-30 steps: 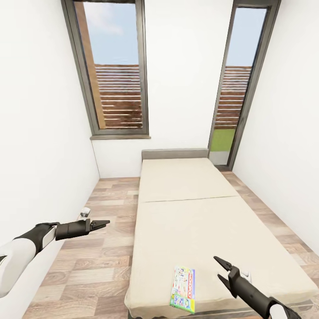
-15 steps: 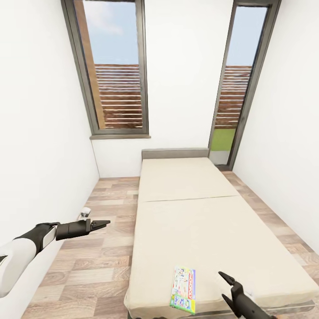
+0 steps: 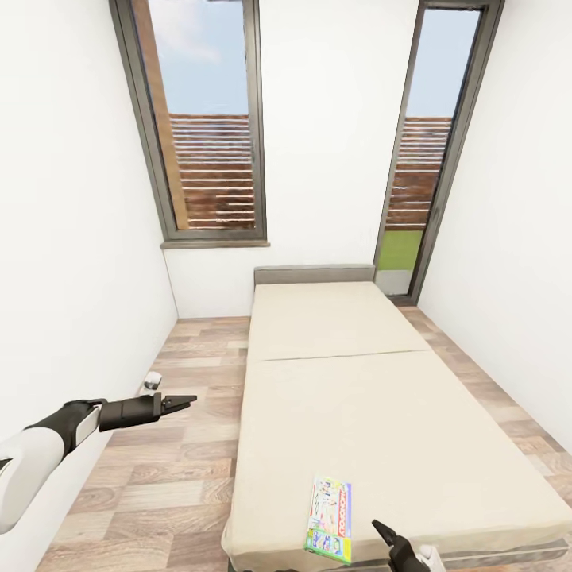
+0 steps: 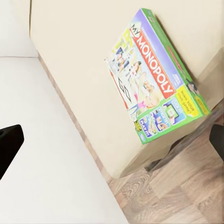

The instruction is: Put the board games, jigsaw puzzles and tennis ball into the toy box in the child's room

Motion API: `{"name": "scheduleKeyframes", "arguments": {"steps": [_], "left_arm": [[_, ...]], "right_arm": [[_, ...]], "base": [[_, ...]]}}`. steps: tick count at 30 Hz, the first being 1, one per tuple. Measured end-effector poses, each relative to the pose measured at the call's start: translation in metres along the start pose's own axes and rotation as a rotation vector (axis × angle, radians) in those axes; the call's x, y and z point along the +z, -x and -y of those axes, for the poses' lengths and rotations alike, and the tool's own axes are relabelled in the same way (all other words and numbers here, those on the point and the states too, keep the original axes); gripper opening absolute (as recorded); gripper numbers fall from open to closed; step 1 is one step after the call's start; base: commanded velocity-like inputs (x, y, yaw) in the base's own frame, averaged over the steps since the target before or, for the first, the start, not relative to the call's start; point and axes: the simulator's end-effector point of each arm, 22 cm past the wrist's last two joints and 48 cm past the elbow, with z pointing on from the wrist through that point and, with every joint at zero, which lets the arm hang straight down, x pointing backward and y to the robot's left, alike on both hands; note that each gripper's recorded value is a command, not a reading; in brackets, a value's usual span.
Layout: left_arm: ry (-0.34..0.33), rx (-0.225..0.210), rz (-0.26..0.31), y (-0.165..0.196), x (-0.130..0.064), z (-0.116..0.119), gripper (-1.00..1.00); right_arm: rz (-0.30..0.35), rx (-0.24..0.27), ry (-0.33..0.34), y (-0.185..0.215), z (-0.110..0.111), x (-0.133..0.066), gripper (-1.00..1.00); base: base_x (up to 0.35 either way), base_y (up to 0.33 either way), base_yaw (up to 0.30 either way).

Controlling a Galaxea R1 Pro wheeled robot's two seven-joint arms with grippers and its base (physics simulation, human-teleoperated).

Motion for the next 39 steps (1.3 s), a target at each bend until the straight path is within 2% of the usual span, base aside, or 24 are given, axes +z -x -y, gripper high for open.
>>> {"name": "scheduleKeyframes", "arguments": {"steps": [6,19,22,26,28,39], "left_arm": [[0.003,-0.005,-0.003,-0.005,0.002,-0.007,1.0],[0.002,-0.007,-0.003,-0.01,0.007,-0.016,1.0],[0.001,-0.008,-0.001,-0.009,0.006,-0.016,1.0],[0.001,-0.01,-0.001,-0.01,0.007,-0.019,1.0],[0.001,-0.01,-0.001,-0.011,0.008,-0.021,1.0],[-0.002,-0.033,-0.002,-0.017,0.013,-0.032,1.0]], "right_arm": [[-0.004,-0.007,-0.002,-0.007,0.004,0.007,1.0],[-0.012,0.017,-0.005,-0.012,0.012,0.016,1.0],[-0.011,0.04,-0.002,-0.014,0.01,0.017,1.0],[0.048,0.156,0.029,-0.007,0.005,0.021,1.0],[0.063,0.18,0.036,-0.005,0.005,0.023,1.0],[0.075,0.206,0.043,-0.003,0.013,0.033,1.0]], "base": [[0.0,0.0,0.0],[0.0,0.0,0.0],[0.0,0.0,0.0],[0.0,0.0,0.0],[0.0,0.0,0.0],[0.0,0.0,0.0]]}}
